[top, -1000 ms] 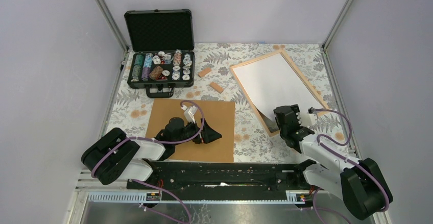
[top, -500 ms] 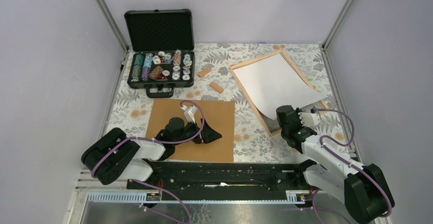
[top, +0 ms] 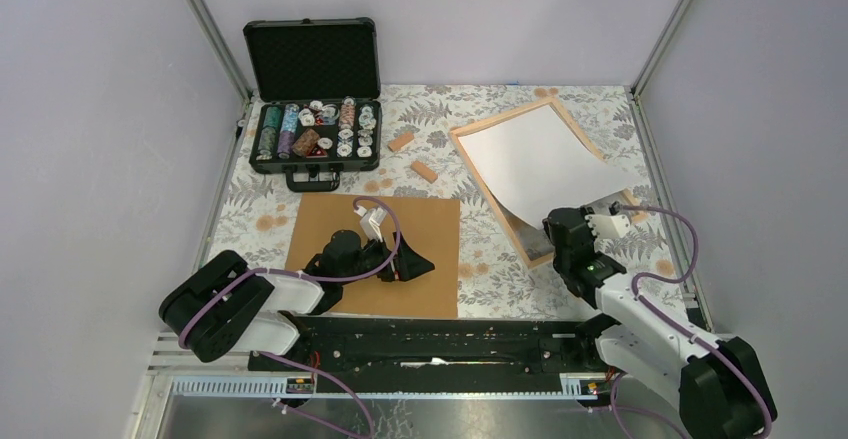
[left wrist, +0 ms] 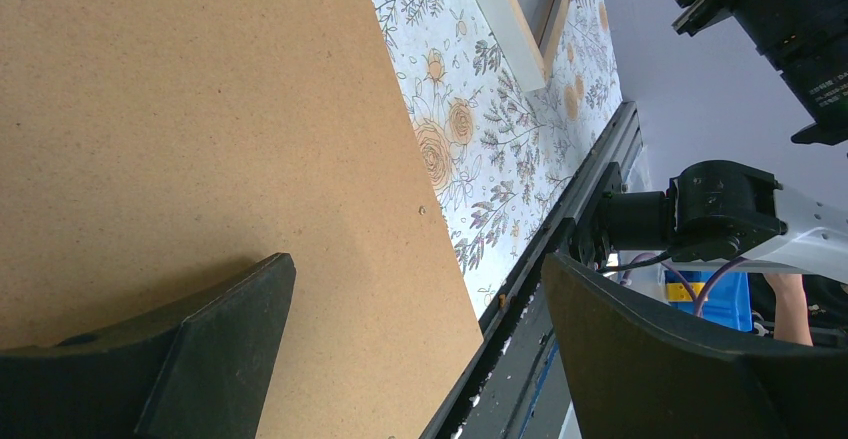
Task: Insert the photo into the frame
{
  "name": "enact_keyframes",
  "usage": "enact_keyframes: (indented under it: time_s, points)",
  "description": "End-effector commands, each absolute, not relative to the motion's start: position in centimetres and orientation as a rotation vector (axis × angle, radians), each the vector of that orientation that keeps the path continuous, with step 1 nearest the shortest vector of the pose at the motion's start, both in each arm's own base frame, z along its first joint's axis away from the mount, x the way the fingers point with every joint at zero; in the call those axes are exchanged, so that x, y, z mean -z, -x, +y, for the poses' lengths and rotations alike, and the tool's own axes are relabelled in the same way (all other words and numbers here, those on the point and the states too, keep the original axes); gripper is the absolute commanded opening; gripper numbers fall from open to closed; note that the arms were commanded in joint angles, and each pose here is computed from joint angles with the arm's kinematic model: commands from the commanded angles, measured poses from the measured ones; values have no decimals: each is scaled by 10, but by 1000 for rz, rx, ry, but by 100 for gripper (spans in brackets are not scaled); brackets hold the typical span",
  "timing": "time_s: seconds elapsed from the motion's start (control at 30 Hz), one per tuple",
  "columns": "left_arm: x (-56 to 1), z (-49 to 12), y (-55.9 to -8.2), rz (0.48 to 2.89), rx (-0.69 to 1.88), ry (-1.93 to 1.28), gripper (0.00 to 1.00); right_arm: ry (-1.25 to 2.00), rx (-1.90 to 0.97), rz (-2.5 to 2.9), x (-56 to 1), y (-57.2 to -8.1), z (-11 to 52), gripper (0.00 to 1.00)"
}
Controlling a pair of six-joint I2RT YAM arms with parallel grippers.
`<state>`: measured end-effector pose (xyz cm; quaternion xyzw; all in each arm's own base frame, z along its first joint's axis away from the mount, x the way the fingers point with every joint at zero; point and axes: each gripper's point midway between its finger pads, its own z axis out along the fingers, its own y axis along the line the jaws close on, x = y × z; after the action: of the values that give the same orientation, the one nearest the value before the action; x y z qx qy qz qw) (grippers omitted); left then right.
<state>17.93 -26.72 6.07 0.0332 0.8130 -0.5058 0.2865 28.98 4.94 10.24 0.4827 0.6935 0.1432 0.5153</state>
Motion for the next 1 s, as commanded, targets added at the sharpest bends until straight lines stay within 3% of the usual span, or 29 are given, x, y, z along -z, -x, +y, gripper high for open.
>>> enact_keyframes:
  time_s: [0.0,0.6,0.87,0.97]
  points:
    - [-80,-276,-187,2090,1394,-132,99,-1145,-331,1620,-101,-295,44,0]
    - [-81,-276,-186,2087,1394,-129,99,-1113,-493,1572,-87,-307,63,0]
    - [-81,-276,-187,2085,1393,-128,99,-1109,-416,1740,-71,-293,67,26]
    - [-81,-276,-186,2084,1394,-128,99,-1077,-323,1824,-71,-283,62,46]
